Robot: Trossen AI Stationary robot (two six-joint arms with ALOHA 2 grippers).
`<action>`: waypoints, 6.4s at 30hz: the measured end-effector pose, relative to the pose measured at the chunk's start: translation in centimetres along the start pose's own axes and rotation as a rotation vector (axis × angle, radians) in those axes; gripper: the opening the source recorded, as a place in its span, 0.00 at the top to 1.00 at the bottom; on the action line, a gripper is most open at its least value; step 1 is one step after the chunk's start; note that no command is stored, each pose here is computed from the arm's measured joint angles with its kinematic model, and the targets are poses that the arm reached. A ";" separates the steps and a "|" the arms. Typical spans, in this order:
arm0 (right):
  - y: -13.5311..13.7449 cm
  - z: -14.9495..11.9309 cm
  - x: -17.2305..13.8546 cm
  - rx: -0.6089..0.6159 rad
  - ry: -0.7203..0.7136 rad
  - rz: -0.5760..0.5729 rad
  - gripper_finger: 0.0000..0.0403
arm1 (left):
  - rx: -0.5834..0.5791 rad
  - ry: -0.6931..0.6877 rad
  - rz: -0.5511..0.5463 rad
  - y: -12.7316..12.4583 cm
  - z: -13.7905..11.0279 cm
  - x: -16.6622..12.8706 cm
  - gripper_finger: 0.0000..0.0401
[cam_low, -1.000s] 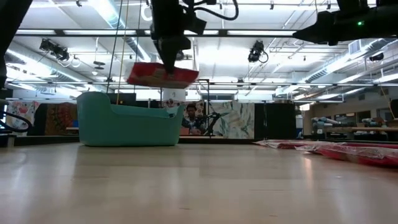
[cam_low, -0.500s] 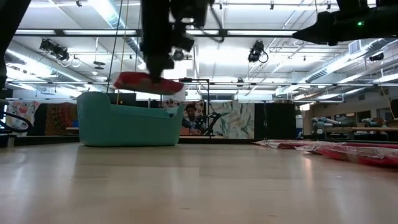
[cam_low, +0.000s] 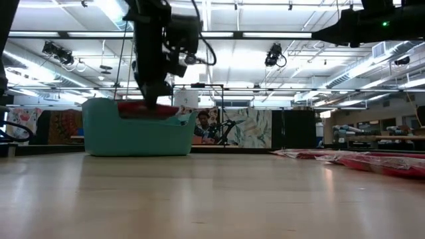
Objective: Sort popcorn bags into baskets
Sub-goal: Put the popcorn bag into the bin
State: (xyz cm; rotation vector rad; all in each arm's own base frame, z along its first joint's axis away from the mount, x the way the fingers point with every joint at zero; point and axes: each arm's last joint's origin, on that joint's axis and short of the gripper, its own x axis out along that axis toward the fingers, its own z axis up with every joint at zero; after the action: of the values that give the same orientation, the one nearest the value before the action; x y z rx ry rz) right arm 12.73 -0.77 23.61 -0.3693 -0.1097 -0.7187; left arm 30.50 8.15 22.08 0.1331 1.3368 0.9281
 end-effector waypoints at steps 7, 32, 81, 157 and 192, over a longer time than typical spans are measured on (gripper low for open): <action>0.0 0.0 0.0 -0.001 0.001 0.000 0.97 | -0.031 0.061 -0.001 0.7 -1.1 3.7 0.88; 0.0 0.0 0.0 0.000 -0.003 0.003 0.97 | 0.016 -0.357 -0.157 -1.7 5.2 -4.5 0.65; -1.0 -4.0 3.7 0.028 0.466 -0.098 0.99 | 0.118 -0.596 -0.404 -8.1 11.0 -0.4 0.75; 8.7 -10.7 11.3 0.082 1.028 0.841 0.98 | 0.204 -0.388 -0.507 -5.3 3.0 -7.1 0.81; -3.2 -4.8 6.2 -0.020 0.651 -0.502 0.98 | 0.229 -0.613 -0.797 -17.0 6.6 -0.2 0.81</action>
State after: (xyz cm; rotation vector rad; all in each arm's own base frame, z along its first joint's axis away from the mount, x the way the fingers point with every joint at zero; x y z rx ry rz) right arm 15.11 -8.63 21.45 -0.1080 0.4361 -1.3044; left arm 44.61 -0.31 14.35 0.0426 0.7928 0.0346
